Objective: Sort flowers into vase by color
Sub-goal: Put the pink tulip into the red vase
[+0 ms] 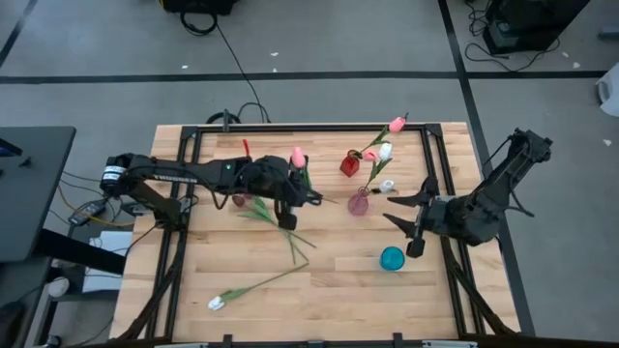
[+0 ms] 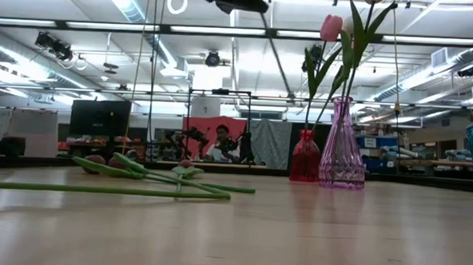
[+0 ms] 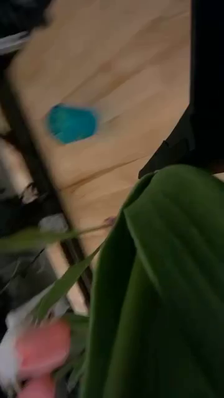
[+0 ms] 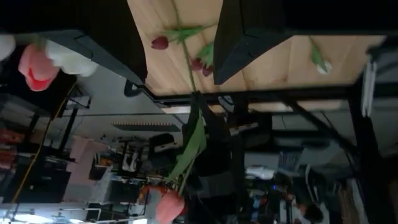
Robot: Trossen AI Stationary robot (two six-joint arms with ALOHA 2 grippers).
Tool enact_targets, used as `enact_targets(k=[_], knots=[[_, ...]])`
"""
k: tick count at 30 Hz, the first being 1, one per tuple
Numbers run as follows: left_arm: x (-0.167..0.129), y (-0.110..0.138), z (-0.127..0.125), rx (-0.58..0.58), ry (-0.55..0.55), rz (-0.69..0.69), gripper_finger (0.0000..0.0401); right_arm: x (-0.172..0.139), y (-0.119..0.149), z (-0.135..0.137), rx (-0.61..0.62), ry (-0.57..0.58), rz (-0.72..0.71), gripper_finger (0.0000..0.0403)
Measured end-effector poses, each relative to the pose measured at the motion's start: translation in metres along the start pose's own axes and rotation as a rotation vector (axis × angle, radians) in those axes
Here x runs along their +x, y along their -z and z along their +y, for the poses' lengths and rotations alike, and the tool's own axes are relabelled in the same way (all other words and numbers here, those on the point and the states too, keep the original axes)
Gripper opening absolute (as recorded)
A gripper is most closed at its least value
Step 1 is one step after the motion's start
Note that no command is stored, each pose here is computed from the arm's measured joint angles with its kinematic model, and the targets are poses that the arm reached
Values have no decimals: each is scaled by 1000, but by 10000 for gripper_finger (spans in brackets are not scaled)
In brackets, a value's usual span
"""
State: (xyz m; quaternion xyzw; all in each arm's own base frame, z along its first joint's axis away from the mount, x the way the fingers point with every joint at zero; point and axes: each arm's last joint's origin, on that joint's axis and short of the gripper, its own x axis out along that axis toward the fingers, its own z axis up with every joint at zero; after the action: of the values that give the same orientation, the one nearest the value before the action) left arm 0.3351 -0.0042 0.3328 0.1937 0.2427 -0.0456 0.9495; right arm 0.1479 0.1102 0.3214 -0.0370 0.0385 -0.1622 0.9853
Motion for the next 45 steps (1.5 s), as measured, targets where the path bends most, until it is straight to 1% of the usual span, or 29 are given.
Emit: enact_targets(k=[2,7,9,11,13,18,23,27,29,32,33,37,41,45], knots=[[-1,2,-1,48,16,29,7,3,3,3,-59,7,10,194],[9,6,1,18,0,49,7,12,8,9,-136,42,23,194],[17,7,0,12,-6,61,8,14,7,9,-126,81,18,194],[27,5,1,13,-39,87,8,13,5,5,-126,127,13,194],[34,1,6,-1,-72,112,8,9,2,1,-118,149,4,194],[43,-11,36,-35,-110,130,8,1,-6,-7,-65,85,-25,194],[34,-15,74,-35,-171,92,9,-4,-8,-8,-50,59,-34,194],[26,-2,111,-90,-158,39,9,-5,-8,-7,-49,50,-35,194],[27,8,128,-122,-170,25,9,-5,-8,-7,-40,43,-36,194],[30,22,146,-166,-162,1,9,-5,-8,-7,-31,42,-36,194],[30,23,152,-171,-177,-25,9,-5,-8,-6,-28,42,-36,194],[36,29,164,-177,-180,-68,9,-4,-7,-6,-28,45,-34,194],[54,43,164,-198,-134,-45,9,-3,-7,-5,-29,49,-31,194],[63,46,166,-214,-116,-33,9,-2,-6,-4,-27,49,-30,194]])
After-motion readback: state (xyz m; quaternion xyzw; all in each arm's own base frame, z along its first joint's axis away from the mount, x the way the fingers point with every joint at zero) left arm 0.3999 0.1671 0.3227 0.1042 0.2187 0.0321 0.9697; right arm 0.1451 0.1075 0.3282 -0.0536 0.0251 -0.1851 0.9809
